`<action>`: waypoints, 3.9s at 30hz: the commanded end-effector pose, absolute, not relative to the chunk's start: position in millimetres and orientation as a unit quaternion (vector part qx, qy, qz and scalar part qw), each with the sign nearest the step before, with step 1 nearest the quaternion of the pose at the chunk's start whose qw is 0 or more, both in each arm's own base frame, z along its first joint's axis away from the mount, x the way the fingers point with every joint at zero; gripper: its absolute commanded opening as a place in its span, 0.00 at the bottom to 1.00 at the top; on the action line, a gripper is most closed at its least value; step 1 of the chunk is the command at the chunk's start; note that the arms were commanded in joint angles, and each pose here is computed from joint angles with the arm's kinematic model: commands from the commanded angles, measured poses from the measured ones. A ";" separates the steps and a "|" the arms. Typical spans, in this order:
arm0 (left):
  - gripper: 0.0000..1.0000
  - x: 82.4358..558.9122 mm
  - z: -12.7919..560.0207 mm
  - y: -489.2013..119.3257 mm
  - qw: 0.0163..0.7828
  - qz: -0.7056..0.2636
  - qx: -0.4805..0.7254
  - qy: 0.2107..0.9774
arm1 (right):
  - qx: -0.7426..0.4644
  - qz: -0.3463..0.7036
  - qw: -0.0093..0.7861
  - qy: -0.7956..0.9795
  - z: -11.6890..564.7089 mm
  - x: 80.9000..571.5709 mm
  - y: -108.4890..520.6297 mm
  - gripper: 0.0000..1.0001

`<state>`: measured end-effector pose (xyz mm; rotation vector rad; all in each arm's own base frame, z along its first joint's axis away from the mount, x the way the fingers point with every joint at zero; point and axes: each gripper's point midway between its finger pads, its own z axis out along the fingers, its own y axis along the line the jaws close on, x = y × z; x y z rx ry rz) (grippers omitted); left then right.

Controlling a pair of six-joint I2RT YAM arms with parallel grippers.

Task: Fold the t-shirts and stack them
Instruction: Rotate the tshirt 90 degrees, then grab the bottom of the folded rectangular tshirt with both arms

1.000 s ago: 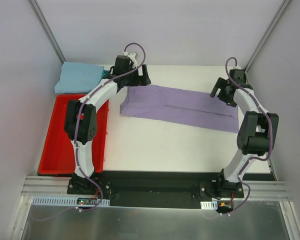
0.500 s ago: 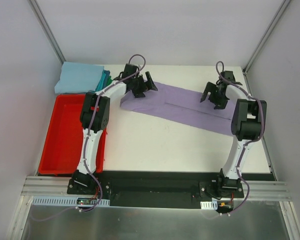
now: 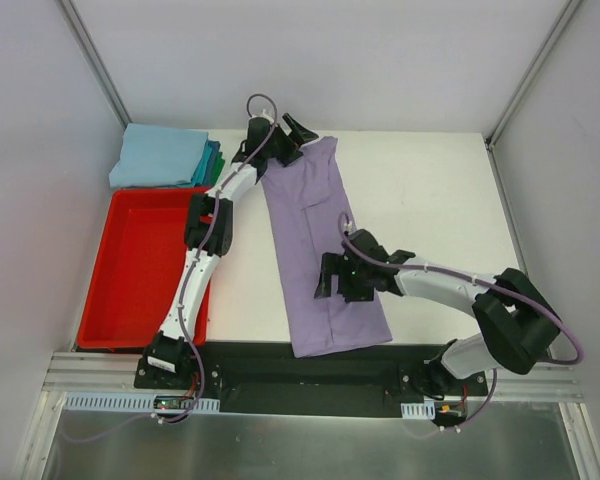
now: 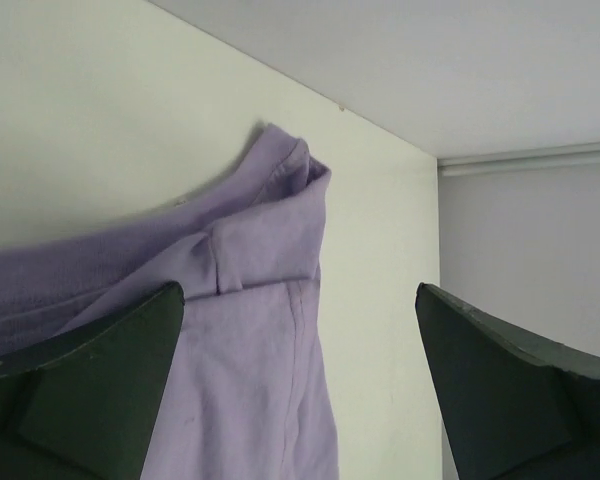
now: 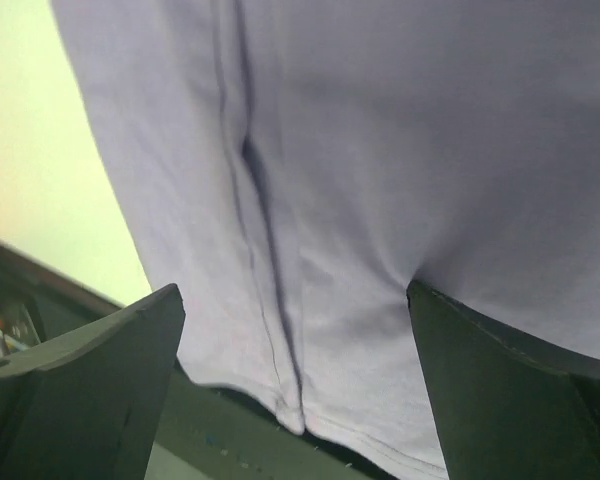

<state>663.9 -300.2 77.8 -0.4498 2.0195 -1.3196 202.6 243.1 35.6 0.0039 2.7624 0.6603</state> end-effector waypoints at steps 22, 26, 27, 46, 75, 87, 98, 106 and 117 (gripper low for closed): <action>0.99 599.2 240.9 -358.7 0.449 -0.503 -0.004 0.738 | -0.088 0.214 0.319 0.919 96.6 214.9 229.7 0.96; 0.99 533.0 224.9 -343.1 0.392 -0.455 0.026 0.799 | -0.094 0.219 0.293 0.926 87.2 209.2 228.8 0.96; 0.99 517.5 219.5 -334.8 0.390 -0.430 0.027 0.814 | -0.104 0.232 0.279 0.926 85.5 203.6 233.6 0.96; 0.99 442.3 32.2 -278.2 0.243 -0.203 -0.031 0.948 | -0.131 0.234 0.201 0.942 27.7 165.6 248.4 0.96; 0.99 468.6 144.2 -293.3 0.282 -0.277 0.049 0.917 | -0.221 0.281 0.299 0.885 102.8 191.7 267.5 0.96; 0.99 274.5 101.9 -220.9 0.239 -0.252 -0.033 0.937 | -0.111 0.298 0.294 0.901 81.2 157.0 222.4 0.96; 0.84 150.7 39.5 -188.3 0.160 -0.276 -0.057 0.946 | -0.057 0.326 0.202 0.922 45.0 116.3 213.8 0.97; 0.58 123.7 27.7 -190.6 0.110 -0.295 -0.035 0.949 | -0.025 0.345 0.189 0.919 36.1 108.6 212.8 0.96; 0.29 122.4 6.5 -181.5 0.090 -0.252 -0.037 0.963 | -0.022 0.331 0.148 0.932 19.6 98.9 212.2 0.80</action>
